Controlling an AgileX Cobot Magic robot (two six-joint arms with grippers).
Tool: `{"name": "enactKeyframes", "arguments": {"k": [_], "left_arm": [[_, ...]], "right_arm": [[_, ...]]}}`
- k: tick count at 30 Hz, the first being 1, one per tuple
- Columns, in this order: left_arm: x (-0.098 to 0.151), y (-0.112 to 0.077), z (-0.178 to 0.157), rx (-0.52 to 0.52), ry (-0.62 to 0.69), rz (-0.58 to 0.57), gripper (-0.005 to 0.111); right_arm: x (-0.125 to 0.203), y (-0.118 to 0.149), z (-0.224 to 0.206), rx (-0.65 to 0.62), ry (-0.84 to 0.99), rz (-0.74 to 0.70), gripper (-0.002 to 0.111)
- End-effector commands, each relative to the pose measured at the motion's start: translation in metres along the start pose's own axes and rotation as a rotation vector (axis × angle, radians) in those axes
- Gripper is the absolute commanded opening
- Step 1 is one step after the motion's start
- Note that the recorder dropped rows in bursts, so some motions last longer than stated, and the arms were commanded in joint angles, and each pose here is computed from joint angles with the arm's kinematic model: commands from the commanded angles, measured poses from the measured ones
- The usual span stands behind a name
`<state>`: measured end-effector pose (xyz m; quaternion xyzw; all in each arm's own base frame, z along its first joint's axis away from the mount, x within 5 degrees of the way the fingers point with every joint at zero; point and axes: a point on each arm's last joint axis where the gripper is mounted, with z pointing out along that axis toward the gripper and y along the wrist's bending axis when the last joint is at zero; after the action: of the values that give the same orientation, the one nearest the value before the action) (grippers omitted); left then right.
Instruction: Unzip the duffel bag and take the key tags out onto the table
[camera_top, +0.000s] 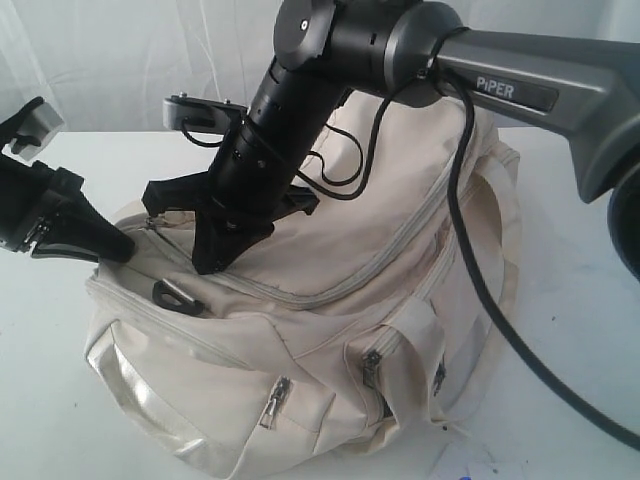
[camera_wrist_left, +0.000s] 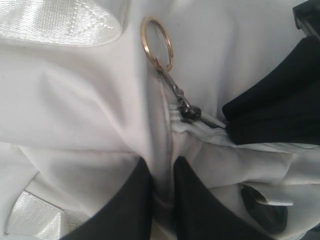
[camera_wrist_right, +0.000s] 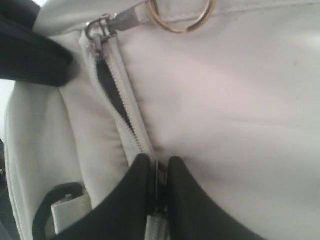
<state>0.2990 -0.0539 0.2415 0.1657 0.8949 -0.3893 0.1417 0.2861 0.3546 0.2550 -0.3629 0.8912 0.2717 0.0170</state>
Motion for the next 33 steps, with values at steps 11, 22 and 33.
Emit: {"name": "enactKeyframes", "arguments": {"k": [11,22,33], "left_arm": [[0.001,-0.006,-0.001,0.048,0.012,0.003,0.000],[-0.004,-0.001,-0.001,0.001,-0.043,-0.047,0.000],[-0.012,-0.003,-0.002,0.014,-0.130,-0.053,0.000]], "right_arm": [[0.000,0.014,-0.047,0.095,-0.100,-0.104,0.000],[0.014,0.024,-0.075,0.136,-0.136,-0.135,0.000],[0.044,0.015,-0.069,0.171,-0.047,-0.151,0.000]]}}
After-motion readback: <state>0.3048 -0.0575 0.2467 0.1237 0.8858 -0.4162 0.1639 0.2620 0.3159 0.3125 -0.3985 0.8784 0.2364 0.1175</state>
